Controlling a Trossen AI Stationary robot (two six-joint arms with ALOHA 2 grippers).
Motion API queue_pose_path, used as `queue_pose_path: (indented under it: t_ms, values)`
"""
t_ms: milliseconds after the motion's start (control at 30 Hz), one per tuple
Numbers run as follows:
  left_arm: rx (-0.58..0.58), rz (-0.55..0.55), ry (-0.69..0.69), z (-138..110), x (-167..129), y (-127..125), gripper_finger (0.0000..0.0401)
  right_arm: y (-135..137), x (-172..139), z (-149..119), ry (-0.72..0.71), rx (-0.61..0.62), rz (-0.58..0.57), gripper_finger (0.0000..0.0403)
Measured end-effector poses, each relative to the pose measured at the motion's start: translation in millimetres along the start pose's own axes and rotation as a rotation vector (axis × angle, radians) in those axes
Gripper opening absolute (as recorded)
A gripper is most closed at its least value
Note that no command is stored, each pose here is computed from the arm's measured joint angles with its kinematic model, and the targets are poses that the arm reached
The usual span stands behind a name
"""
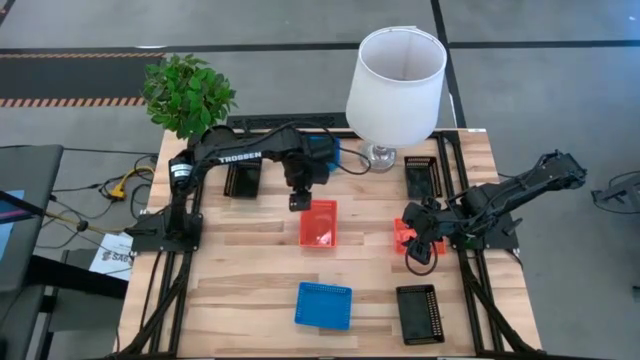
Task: Stack baskets by color
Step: Stack the right orange bin on top of the center orange bin
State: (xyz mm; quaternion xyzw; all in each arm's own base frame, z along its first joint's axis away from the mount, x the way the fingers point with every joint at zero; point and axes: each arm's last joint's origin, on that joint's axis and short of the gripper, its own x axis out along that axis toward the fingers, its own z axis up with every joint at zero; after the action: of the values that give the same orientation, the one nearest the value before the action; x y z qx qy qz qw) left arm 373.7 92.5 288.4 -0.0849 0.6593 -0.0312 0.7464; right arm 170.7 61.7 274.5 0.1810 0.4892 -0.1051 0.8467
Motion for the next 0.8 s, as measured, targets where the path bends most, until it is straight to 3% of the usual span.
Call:
queue_pose_path:
  t_ms: [100, 233, 467, 633, 800]
  values:
    - [-0.044, -0.01, 0.069, -9.3, 1.5, -3.6, 0.0211, 0.0, 0.0, -0.1, 0.002, 0.006, 0.001, 0.0285]
    - [-0.033, -0.008, 0.031, -25.9, -8.0, -22.9, 0.0199, 0.2, -0.1, -0.5, 0.013, 0.007, 0.011, 0.0285]
    - [0.001, -0.006, -0.244, -80.2, -27.2, -51.6, 0.0179, 0.3, -0.1, -3.8, 0.084, 0.008, 0.051, 0.0285]
    - [-0.023, -0.027, -0.466, -123.4, -19.0, -56.7, 0.0179, -2.5, -0.9, -9.8, 0.149, -0.016, 0.029, 0.0285]
    - [-0.07, -0.056, -0.632, -151.0, -0.7, -55.0, 0.0179, -0.6, -2.0, -15.0, 0.172, -0.147, 0.03, 0.0285]
